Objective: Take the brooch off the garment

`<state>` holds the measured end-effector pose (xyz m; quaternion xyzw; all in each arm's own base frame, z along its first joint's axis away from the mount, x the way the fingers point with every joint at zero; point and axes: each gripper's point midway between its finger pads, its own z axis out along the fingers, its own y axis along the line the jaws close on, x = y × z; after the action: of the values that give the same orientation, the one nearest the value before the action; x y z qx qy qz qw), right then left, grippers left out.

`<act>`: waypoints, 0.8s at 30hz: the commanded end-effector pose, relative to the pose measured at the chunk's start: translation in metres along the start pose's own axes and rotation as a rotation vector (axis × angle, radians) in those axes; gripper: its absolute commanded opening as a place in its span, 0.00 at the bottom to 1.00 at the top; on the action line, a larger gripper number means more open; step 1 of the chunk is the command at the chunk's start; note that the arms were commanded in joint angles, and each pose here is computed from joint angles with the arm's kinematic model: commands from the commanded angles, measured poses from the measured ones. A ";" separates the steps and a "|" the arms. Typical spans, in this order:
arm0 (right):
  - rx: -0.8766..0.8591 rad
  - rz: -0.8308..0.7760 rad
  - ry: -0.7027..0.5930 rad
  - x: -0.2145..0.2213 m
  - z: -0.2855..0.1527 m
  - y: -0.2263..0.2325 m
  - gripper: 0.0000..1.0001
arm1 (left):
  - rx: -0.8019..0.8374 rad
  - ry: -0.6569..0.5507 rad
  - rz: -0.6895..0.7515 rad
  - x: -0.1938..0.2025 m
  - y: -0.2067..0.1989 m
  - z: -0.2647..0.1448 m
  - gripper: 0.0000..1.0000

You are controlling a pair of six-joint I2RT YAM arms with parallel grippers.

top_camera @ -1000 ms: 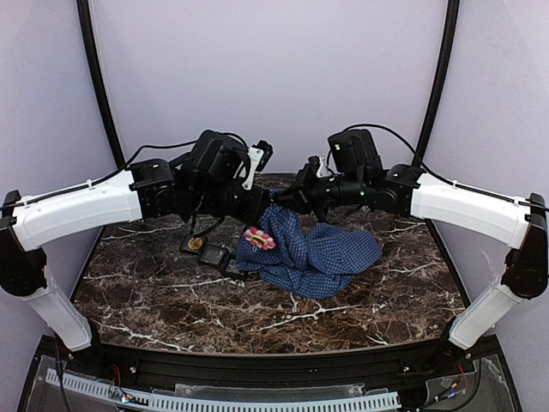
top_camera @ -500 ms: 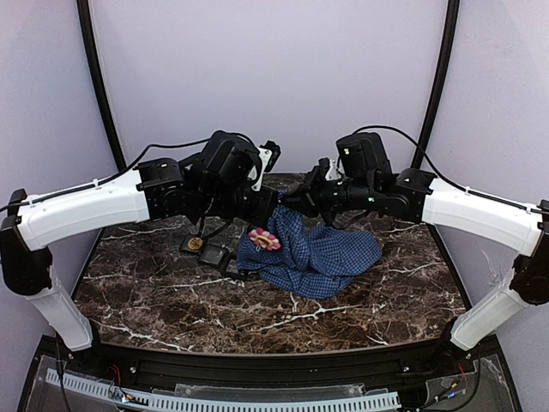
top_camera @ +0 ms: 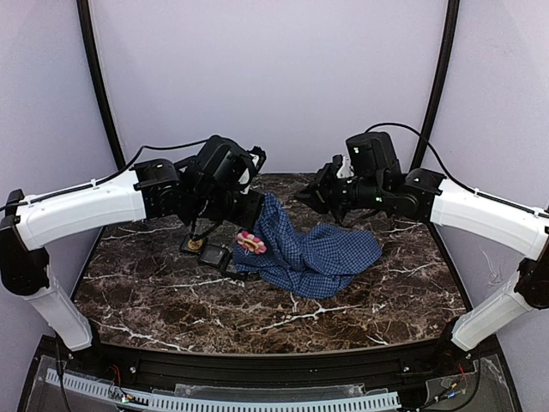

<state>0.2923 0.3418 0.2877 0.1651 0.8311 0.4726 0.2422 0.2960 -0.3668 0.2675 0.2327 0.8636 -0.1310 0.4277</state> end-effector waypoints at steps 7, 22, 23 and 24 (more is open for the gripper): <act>-0.199 -0.248 0.074 0.016 -0.025 0.063 0.14 | 0.227 -0.093 -0.156 -0.024 -0.002 -0.028 0.01; -0.192 -0.192 0.213 0.044 0.005 0.054 0.19 | 0.442 -0.082 -0.183 -0.033 -0.033 -0.041 0.01; -0.186 -0.191 0.216 0.044 0.006 0.054 0.18 | 0.445 -0.083 -0.184 -0.034 -0.033 -0.041 0.01; -0.172 -0.189 0.220 0.045 0.008 0.051 0.17 | 0.446 -0.083 -0.184 -0.034 -0.033 -0.042 0.01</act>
<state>0.2630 0.3876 0.3201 0.0146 0.8183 0.5313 0.2189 0.2755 -0.3872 0.2924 0.2343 0.8350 -0.3328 0.3704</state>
